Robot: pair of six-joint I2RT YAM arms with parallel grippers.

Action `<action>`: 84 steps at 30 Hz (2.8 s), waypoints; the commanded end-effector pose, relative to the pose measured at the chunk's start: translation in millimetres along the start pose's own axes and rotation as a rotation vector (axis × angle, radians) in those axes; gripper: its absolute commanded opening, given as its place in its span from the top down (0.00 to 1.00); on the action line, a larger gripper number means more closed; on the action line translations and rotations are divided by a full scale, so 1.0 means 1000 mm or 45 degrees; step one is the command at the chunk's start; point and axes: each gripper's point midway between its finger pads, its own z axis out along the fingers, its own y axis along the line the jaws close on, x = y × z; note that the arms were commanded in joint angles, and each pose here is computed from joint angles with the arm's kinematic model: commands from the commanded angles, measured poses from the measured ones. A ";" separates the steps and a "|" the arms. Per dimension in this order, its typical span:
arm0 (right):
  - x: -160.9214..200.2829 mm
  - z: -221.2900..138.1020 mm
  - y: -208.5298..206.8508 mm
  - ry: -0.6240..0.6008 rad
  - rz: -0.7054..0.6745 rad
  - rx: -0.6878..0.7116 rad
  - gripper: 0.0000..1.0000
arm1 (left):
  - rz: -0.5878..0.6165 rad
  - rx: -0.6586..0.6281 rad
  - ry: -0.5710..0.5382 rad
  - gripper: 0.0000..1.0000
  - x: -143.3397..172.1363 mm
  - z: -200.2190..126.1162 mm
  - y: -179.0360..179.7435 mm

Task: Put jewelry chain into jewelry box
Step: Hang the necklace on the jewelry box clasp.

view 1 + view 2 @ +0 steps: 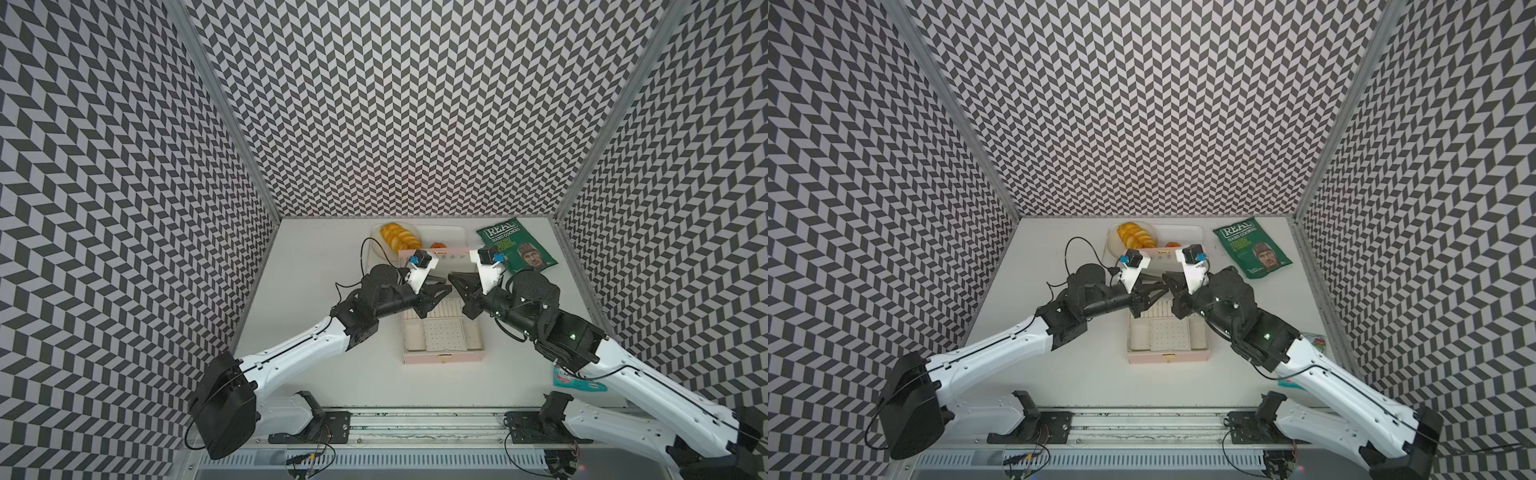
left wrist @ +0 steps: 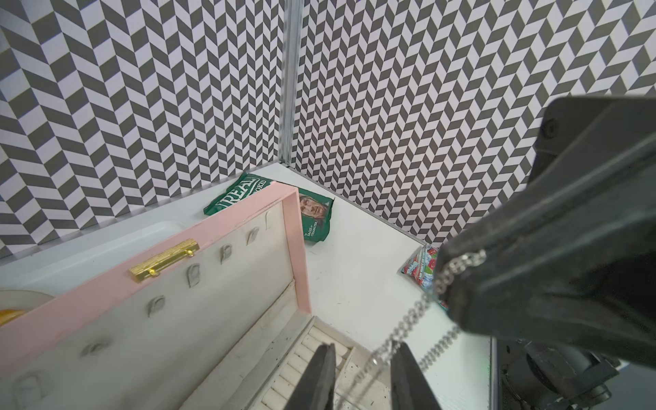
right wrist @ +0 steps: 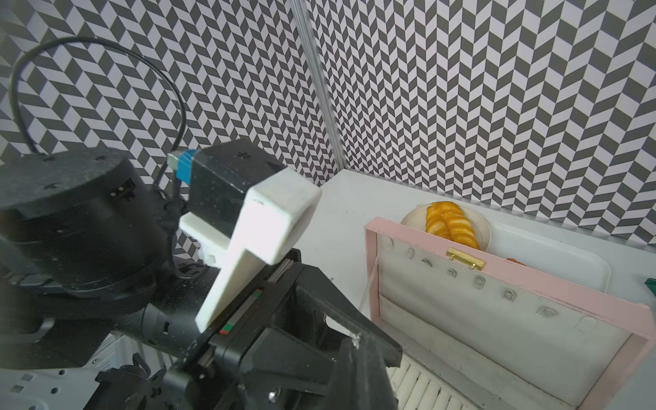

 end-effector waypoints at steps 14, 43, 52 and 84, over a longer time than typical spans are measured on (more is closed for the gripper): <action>-0.008 -0.002 -0.002 -0.067 0.019 -0.001 1.00 | 0.045 -0.089 -0.032 1.00 -0.015 -0.007 0.005; 0.025 0.083 -0.033 -0.017 0.052 -0.056 1.00 | -0.030 -0.430 0.132 1.00 0.013 -0.016 0.093; 0.028 0.104 -0.048 -0.001 0.063 -0.046 1.00 | -0.040 -0.447 0.132 1.00 0.009 -0.007 0.107; 0.026 0.129 -0.078 -0.020 0.106 0.045 1.00 | -0.152 -0.519 0.081 1.00 -0.001 -0.005 0.140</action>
